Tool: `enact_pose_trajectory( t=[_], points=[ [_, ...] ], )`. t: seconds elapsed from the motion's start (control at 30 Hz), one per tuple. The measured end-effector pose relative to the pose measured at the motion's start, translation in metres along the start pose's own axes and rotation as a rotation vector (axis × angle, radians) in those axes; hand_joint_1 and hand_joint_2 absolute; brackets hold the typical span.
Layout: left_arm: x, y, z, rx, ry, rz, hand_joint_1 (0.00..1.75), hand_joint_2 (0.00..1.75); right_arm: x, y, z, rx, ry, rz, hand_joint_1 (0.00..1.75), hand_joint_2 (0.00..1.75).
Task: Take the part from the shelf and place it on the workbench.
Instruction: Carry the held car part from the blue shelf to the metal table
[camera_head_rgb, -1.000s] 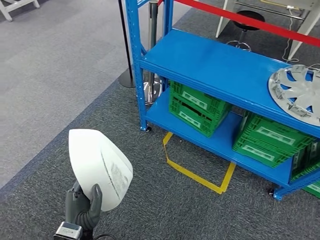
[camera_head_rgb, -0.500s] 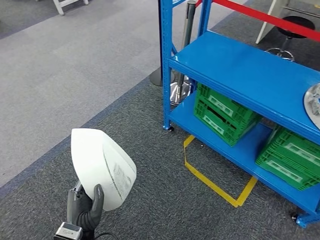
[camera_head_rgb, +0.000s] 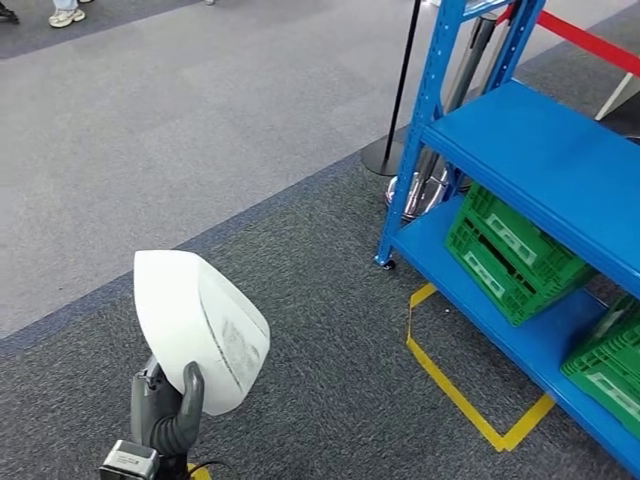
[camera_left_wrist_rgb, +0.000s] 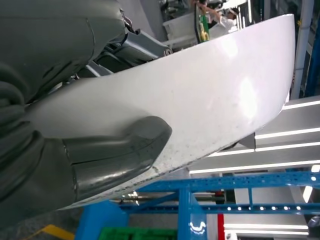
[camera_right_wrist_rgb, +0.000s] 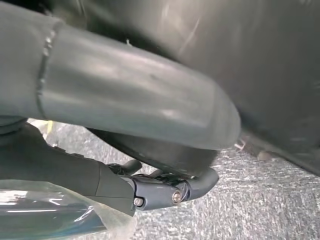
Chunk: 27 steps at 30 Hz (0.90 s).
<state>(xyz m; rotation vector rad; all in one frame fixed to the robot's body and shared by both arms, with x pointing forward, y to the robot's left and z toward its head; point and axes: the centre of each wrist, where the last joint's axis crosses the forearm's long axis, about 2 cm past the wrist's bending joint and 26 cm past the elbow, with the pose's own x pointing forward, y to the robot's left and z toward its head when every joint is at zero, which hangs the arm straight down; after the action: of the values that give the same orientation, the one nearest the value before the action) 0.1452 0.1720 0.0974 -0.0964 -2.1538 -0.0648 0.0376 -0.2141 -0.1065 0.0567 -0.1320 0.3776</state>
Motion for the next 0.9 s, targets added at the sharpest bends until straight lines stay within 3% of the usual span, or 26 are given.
enact_pose_trajectory(
  t=[0.9],
  points=[
    [0.0003,0.0007,0.0023,-0.002,0.005,-0.001,1.75,1.75,-0.0014,-0.0035,-0.0003,0.013,0.001,-0.001,0.00,0.00]
  ],
)
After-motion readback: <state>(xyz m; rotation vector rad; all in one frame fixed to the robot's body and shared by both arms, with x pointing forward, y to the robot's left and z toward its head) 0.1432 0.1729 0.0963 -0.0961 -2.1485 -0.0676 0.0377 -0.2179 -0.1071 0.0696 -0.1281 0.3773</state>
